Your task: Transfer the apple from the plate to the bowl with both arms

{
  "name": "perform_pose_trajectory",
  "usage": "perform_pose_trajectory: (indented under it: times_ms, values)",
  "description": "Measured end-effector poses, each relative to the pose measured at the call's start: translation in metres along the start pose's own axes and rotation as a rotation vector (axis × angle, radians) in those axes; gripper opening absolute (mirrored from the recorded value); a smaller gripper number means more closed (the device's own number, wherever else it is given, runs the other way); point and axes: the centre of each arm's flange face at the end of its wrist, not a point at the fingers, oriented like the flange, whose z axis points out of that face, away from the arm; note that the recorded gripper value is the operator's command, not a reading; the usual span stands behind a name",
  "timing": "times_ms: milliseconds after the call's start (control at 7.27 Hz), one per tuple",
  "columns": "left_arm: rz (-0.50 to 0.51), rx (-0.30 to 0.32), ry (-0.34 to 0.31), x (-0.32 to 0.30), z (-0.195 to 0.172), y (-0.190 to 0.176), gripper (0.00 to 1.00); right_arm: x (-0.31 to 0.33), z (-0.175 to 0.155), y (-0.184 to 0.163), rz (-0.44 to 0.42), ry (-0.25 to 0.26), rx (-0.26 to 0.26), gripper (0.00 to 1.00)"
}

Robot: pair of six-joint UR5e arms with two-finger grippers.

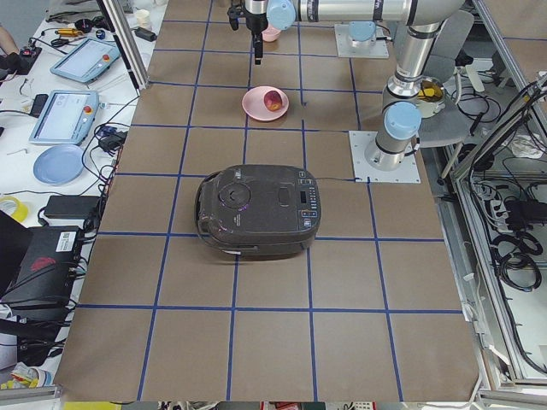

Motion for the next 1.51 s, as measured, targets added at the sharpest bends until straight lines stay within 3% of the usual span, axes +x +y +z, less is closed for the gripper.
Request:
perform_pose_trajectory:
  times_ms: [275, 550, 1238, 1375, 1512]
  values:
    - [-0.015, -0.028, -0.009, 0.002, 0.058, 0.008, 1.0, 0.011, 0.026, 0.004, -0.055, 0.016, 0.014, 1.0]
    - [-0.07, -0.054, -0.013, -0.002, 0.114, 0.021, 1.0, 0.023, 0.046, -0.004, -0.053, 0.017, 0.018, 1.0]
    - [-0.138, -0.121, -0.028, 0.0, 0.179, 0.015, 1.0, 0.028, 0.076, -0.013, -0.043, -0.006, -0.013, 0.95]
    - [-0.14, -0.131, -0.032, 0.0, 0.184, 0.015, 1.0, 0.027, 0.083, -0.01, -0.043, -0.013, -0.027, 0.86]
    - [-0.143, -0.141, -0.036, 0.0, 0.188, 0.017, 1.0, 0.026, 0.091, -0.007, -0.042, -0.02, -0.043, 0.68]
